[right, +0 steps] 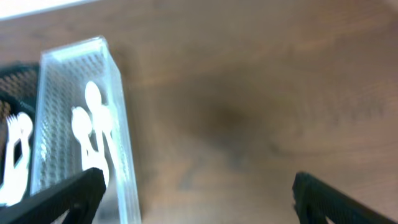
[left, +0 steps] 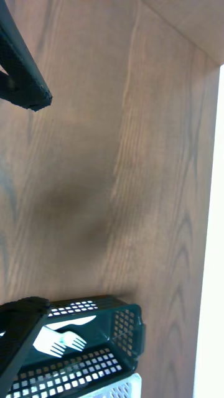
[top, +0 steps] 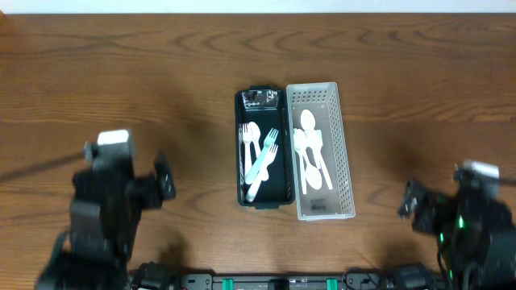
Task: Pack container
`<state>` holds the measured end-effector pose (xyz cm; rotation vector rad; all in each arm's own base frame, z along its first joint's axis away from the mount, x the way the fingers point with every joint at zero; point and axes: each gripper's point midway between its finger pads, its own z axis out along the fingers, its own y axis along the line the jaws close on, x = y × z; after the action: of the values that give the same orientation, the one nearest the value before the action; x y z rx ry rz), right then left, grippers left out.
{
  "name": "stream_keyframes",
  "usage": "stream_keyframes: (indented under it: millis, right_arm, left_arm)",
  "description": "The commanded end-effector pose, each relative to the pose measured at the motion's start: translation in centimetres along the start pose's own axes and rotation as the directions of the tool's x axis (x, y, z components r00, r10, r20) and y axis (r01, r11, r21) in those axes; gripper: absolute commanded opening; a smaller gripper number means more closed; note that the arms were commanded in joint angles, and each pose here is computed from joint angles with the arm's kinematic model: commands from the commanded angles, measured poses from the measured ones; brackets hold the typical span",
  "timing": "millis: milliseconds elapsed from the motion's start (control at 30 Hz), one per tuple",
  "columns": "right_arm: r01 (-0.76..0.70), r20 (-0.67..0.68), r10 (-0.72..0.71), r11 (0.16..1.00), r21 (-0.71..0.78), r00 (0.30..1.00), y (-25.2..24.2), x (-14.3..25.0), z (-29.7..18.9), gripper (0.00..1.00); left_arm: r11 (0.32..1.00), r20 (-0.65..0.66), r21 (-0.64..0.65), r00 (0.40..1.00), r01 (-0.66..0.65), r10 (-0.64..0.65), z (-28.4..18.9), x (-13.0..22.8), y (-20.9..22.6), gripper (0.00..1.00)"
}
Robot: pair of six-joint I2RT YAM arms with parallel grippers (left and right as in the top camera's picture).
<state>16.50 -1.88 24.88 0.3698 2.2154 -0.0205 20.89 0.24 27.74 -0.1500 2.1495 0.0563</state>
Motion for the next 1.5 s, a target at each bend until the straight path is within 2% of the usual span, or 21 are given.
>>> stream_keyframes:
  millis: [0, 167, 367, 1233, 1333, 1467]
  right_arm:
    - [-0.104, 0.006, 0.104, 0.994, 0.034, 0.995, -1.5, 2.1, -0.2, 0.99]
    - [-0.121, 0.073, 0.116, 0.990, 0.069, 0.991, -2.6, 2.7, 0.6, 0.99]
    - [-0.117, 0.048, 0.115, 0.993, 0.035, 0.992, -1.8, 3.3, 1.5, 0.99]
    - [-0.112, 0.031, 0.110, 0.993, 0.048, 0.993, -2.2, 3.9, 1.4, 0.99]
    - [-0.123, 0.083, 0.120, 0.992, 0.026, 0.989, -2.3, 3.5, 0.8, 0.99]
    - [-0.013, 0.204, 0.025, 0.998, -0.063, 0.979, -1.1, 2.9, 0.9, 0.99]
  left_arm:
    - [0.996, 0.055, -0.001, 0.994, 0.093, -0.093, -0.5, 1.9, 0.8, 0.98]
    - [0.995, 0.079, 0.006, 0.991, 0.104, -0.105, -0.1, 4.3, 1.3, 0.98]
    - [0.996, 0.017, -0.013, 0.996, 0.086, -0.086, 0.9, 6.1, 1.3, 0.98]
    - [0.997, -0.010, -0.021, 0.997, 0.078, -0.078, 0.9, 6.8, 1.5, 0.98]
    - [0.997, -0.010, -0.021, 0.997, 0.078, -0.078, 0.9, 6.8, 1.5, 0.98]
    - [0.997, -0.010, -0.021, 0.997, 0.078, -0.078, 0.9, 6.8, 1.5, 0.98]
